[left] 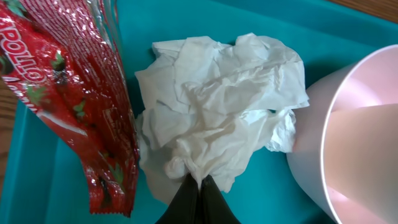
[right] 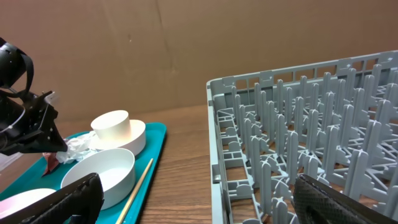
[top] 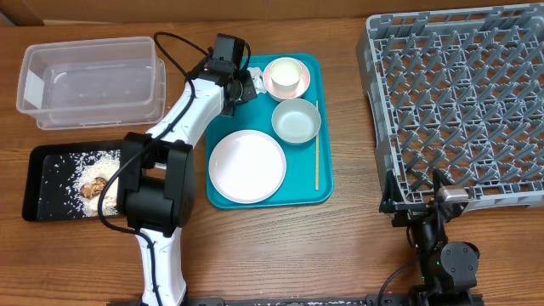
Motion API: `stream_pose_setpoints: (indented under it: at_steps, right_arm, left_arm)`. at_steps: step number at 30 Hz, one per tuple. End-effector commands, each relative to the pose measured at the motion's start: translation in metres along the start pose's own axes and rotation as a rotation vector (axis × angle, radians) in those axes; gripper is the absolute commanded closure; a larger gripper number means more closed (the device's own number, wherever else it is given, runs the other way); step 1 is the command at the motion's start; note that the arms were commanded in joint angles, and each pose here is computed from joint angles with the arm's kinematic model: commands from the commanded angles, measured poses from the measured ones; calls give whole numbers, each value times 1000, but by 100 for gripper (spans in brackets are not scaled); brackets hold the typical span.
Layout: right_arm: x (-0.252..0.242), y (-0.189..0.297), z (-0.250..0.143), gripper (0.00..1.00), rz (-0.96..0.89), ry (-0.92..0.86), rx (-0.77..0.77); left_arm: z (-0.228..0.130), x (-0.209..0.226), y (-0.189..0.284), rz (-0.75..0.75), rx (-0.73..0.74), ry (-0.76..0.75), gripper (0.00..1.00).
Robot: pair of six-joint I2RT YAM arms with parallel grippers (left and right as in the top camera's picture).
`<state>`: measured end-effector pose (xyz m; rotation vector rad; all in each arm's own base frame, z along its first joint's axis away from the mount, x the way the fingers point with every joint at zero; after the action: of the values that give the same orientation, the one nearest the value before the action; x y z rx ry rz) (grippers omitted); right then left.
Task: Sort waste into correct bins and load items into the dishwasher
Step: 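Carry the tissue left over the clear plastic bin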
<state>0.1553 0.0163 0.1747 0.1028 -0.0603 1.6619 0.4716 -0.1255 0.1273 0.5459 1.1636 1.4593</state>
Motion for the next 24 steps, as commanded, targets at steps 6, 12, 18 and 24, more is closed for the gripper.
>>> stream_pose_setpoints:
  at_steps: [6, 12, 18, 24]
  right_arm:
    - [-1, 0, -2, 0, -6, 7, -2]
    - [-1, 0, -2, 0, -6, 7, -2]
    - [-1, 0, -2, 0, -6, 7, -2]
    - [-1, 0, -2, 0, -6, 7, -2]
  left_arm:
    - [7, -13, 26, -95, -12, -1, 96]
    - [28, -13, 80, -88, -141, 10, 96]
    - [42, -12, 137, -70, -286, 26, 96]
    - [54, 2, 179, 36, -447, 67, 96]
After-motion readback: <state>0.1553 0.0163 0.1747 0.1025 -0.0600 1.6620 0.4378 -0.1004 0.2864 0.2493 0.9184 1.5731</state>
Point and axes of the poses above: each gripper's point midway between its finger pads, its own y axis back along the fingers, its own x axis along the line the jaws close on, z = x × y, the point moved 9 cm from there along y, back along the fingers, and after that the axes turned 4 degrees about y, right-handed, at the moved point
